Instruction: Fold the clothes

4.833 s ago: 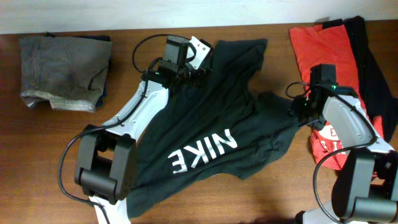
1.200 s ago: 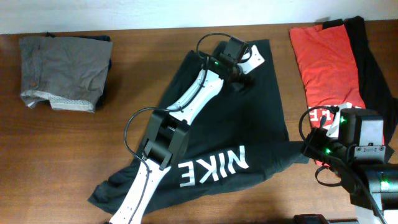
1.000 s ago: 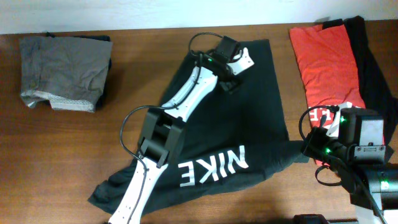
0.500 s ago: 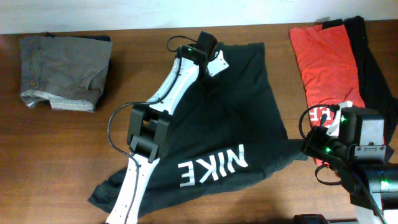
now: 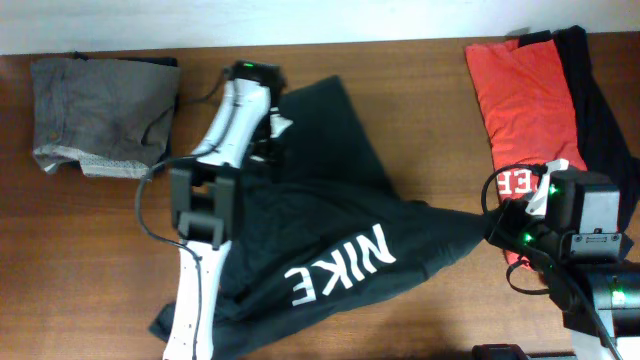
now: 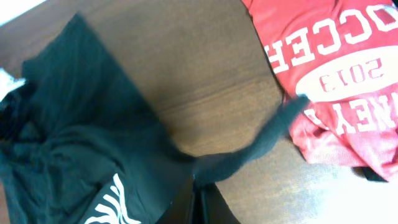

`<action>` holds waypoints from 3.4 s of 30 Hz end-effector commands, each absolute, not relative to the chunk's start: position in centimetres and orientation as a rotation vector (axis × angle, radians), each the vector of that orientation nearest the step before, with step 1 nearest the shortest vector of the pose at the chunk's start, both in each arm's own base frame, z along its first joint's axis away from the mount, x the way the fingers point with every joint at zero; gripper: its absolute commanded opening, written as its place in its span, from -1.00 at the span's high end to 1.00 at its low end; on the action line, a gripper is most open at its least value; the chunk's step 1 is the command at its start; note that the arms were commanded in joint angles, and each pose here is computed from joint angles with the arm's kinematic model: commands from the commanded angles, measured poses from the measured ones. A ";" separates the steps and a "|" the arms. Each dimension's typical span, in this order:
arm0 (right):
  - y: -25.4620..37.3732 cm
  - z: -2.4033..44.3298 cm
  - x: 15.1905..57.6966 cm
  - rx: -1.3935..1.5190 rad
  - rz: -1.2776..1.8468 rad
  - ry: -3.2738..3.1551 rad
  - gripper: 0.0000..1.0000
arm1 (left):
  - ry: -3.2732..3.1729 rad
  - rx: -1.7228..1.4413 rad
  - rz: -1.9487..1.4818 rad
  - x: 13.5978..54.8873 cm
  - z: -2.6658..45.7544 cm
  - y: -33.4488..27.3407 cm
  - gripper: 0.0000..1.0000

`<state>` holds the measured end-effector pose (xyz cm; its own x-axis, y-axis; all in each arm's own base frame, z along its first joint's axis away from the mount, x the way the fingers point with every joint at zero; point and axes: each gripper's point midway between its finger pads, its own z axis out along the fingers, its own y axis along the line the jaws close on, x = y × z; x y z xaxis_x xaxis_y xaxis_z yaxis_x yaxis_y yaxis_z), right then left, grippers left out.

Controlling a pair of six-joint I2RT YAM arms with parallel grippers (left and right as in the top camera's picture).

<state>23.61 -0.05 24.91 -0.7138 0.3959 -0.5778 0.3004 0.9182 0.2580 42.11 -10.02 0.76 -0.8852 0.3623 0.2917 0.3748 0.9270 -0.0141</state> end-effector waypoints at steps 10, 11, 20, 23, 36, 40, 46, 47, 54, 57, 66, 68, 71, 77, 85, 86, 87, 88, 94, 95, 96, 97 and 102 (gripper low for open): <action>-0.4 25.3 25.8 0.471 0.156 2.391 0.89 | -2.748 -0.332 -0.042 40.9 0.3 -7.6 -0.54; -0.4 25.1 26.0 0.473 0.155 2.400 0.89 | -2.757 -0.339 -0.051 41.0 0.6 -7.7 -0.54; -0.4 22.7 27.4 0.489 0.142 2.491 0.89 | -3.030 -0.467 -0.042 46.0 6.5 -10.0 -0.67; -0.4 22.6 27.6 0.490 0.142 2.494 0.89 | -3.175 -0.503 -0.014 49.1 8.0 -11.3 -0.85; 0.0 23.0 28.3 0.475 0.172 2.467 0.89 | -3.656 -1.006 0.315 61.2 10.8 -22.0 -0.98; 0.1 23.0 28.3 0.472 0.181 2.469 0.89 | -3.675 -1.046 0.332 61.8 10.2 -23.3 -0.98; 0.5 23.1 28.3 0.463 0.209 2.472 0.89 | -3.688 -1.054 0.279 62.5 8.2 -24.0 -0.96; 0.5 23.1 28.3 0.463 0.210 2.472 0.89 | -3.686 -1.054 0.274 62.5 8.0 -24.0 -0.96; 0.5 23.1 28.3 0.461 0.214 2.470 0.89 | -3.637 -1.045 0.272 62.2 4.7 -24.2 -0.95; 0.5 23.1 28.4 0.460 0.215 2.466 0.89 | -3.616 -1.048 0.270 62.0 3.3 -24.5 -0.95; 0.5 23.2 28.4 0.460 0.214 2.466 0.89 | -3.599 -1.076 0.270 61.9 1.6 -25.2 -0.89; 0.5 23.2 28.4 0.460 0.215 2.463 0.89 | -3.596 -1.093 0.264 61.9 1.2 -25.2 -0.86; 0.5 23.3 28.5 0.459 0.216 2.459 0.89 | -3.584 -1.104 0.256 61.9 0.1 -25.2 -0.83; 0.5 23.4 28.7 0.457 0.217 2.451 0.89 | -3.543 -1.092 0.244 61.5 -3.1 -25.0 -0.65; 0.5 23.5 28.9 0.454 0.219 2.440 0.89 | -3.557 -1.092 0.234 61.8 -3.3 -25.0 0.65; 0.5 23.5 28.9 0.454 0.219 2.440 0.89 | -3.560 -1.088 0.220 61.9 -3.3 -24.8 0.85; 0.5 23.5 28.9 0.454 0.218 2.440 0.89 | -3.565 -1.082 0.196 61.9 -3.3 -24.6 0.99; 0.5 23.5 28.9 0.451 0.217 2.441 0.89 | -3.570 -1.075 0.170 62.0 -3.3 -24.4 0.99; 0.5 23.6 29.0 0.418 0.205 2.439 0.89 | -3.636 -1.006 -0.067 63.5 -1.2 -22.3 0.99; 0.4 23.7 29.1 0.418 0.202 2.437 0.89 | -3.651 -0.989 -0.113 63.8 -0.1 -21.8 0.99; 0.4 23.7 29.1 0.417 0.201 2.434 0.89 | -3.668 -0.970 -0.155 64.0 1.2 -21.3 0.99; 0.5 23.8 29.2 0.400 0.198 2.431 0.91 | -3.684 -0.954 -0.183 64.2 2.5 -20.8 1.00; 0.4 25.1 30.7 0.306 0.177 2.359 0.92 | -3.820 -0.889 -0.217 64.7 12.7 -18.2 0.99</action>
